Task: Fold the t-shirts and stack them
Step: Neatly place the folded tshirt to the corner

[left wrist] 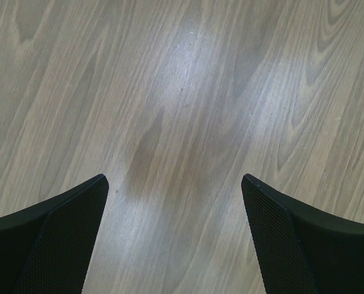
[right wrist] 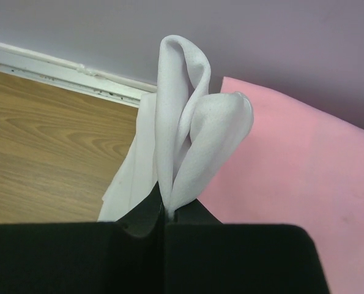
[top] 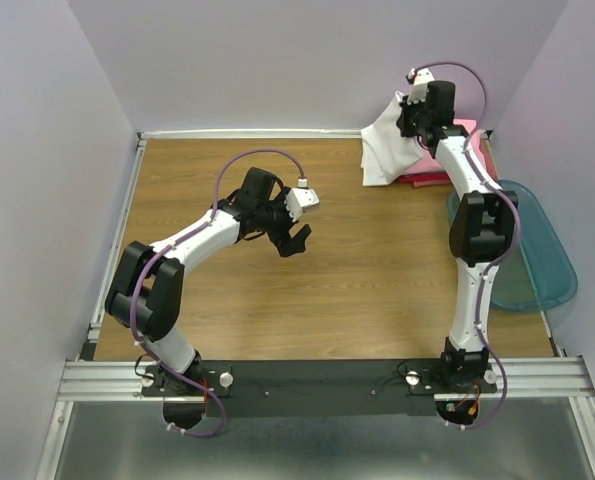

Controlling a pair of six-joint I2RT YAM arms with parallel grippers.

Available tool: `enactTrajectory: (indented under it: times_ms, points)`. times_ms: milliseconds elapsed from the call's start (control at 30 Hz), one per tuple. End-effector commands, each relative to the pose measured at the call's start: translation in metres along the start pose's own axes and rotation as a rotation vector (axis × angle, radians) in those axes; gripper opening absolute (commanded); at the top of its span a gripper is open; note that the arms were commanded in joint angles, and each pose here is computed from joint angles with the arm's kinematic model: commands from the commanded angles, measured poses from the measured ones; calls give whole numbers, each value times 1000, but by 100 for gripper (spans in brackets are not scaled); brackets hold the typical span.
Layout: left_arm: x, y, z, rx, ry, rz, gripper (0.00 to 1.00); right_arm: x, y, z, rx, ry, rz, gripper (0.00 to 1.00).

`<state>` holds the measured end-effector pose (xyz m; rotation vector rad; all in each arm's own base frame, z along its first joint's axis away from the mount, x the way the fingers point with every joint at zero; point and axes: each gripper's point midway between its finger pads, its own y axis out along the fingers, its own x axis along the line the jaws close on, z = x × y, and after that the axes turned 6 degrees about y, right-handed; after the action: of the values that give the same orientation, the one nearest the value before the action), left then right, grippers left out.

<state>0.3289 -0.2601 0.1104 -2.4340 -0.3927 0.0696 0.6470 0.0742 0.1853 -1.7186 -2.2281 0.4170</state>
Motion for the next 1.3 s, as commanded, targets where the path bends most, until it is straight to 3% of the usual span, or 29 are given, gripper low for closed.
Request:
enactTrajectory:
  times_ms: [0,800,1267]
  points:
    - [0,-5,-13,-45,20,-12,98,-9,-43,-68,-112,-26,34,1]
    - [-1,-5,-10,-41,32,-5,98,-2,-82,-122,-190,58,-27,1]
    - [-2,-4,-8,-33,30,1,98,-11,-78,-102,-136,73,-10,0]
